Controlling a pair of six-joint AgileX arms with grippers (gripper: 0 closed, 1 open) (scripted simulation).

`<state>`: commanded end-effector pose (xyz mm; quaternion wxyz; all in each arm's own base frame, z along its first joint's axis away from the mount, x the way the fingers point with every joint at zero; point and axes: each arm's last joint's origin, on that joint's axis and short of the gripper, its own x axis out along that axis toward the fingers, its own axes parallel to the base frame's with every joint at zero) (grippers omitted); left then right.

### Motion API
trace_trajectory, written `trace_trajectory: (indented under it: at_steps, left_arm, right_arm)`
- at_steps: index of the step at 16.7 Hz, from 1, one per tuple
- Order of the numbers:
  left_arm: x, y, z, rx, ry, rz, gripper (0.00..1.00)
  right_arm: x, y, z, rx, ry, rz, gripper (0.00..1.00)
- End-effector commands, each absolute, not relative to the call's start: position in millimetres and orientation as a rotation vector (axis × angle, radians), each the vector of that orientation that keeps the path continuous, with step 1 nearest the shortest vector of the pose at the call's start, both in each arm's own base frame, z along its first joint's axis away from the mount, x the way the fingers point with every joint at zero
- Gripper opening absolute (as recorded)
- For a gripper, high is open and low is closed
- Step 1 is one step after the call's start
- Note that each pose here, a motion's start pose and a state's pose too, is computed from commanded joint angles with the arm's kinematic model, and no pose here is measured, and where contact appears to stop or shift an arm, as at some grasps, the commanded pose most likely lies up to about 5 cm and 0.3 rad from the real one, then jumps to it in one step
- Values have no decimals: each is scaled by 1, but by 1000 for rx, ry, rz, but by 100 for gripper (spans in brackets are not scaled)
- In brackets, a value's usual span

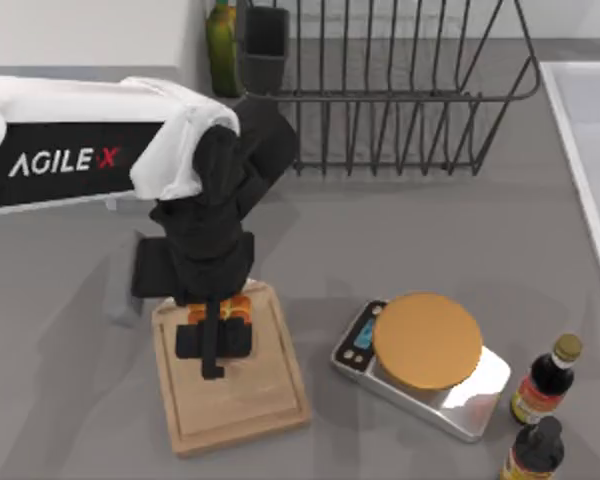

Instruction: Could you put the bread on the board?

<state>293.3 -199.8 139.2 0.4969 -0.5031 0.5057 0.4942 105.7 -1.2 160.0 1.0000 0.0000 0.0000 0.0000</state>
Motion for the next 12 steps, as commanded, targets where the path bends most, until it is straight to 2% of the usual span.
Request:
trace_trajectory:
  at_steps: [3,12]
  left_arm:
    - [293,-200,139,-1218,1225,1197,0]
    - [293,-200,139,-1218,1225,1197,68]
  right_arm:
    - [106,-1,160,0,0,0,100]
    - [106,-1,160,0,0,0,100]
